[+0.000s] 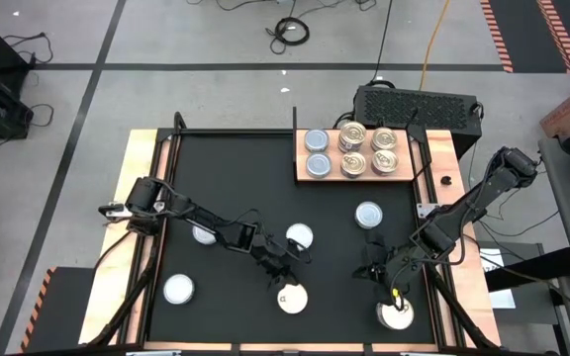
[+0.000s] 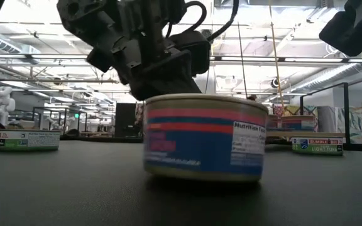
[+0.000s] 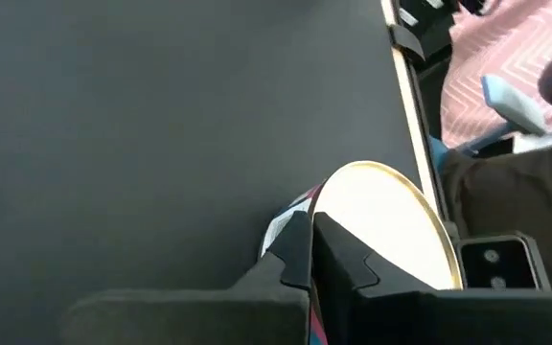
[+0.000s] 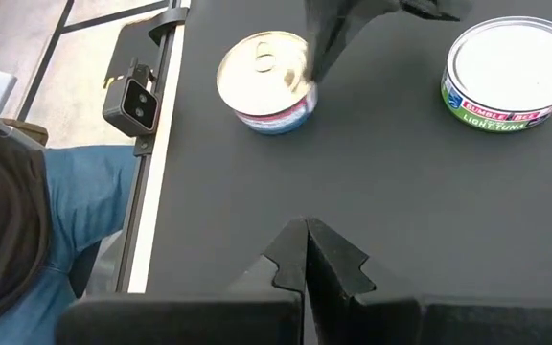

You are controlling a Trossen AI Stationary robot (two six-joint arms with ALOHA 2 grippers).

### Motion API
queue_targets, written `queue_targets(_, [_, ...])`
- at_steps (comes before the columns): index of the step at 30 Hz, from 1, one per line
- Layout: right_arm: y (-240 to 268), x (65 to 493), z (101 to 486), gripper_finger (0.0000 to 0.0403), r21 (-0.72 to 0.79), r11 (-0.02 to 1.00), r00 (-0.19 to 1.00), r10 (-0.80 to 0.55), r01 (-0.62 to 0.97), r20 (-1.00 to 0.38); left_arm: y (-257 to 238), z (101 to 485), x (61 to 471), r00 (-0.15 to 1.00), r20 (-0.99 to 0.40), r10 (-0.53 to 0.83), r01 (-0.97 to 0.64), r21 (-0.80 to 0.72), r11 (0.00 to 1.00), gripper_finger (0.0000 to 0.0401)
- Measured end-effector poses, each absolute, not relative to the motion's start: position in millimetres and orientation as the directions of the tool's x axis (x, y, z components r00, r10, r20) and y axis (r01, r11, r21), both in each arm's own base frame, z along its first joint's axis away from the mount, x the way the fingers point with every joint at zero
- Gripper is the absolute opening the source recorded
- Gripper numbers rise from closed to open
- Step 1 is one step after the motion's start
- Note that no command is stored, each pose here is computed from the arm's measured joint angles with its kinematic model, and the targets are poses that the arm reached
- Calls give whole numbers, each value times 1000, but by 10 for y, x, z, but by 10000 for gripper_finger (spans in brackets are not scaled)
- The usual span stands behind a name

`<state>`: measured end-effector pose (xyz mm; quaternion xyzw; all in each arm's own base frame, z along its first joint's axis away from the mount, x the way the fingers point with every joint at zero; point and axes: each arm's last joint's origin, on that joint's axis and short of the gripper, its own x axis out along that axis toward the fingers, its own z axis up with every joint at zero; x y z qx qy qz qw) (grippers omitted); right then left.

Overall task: Stack canned seafood by type on shelf
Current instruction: Stack the blue pink tuna can on top of the other blue pink tuna can on the shelf

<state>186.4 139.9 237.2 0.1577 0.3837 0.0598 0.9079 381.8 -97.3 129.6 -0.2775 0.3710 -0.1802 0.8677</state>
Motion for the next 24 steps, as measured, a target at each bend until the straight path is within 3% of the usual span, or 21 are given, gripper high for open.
queue_targets(7, [1396,1861,2370,0,325,946,695,227,10,-682,-773,1624,3877,737,-466,-490,59,-677,734,1])
queue_targets(15, [1381,1848,2362,0,303,953,690,207,19,-693,-542,1932,3945,768,-477,-427,-4,-670,742,1])
queue_targets(24, [1186,1728,2510,0,238,967,746,90,94,-660,-184,2529,4195,796,-491,-353,21,-562,827,0])
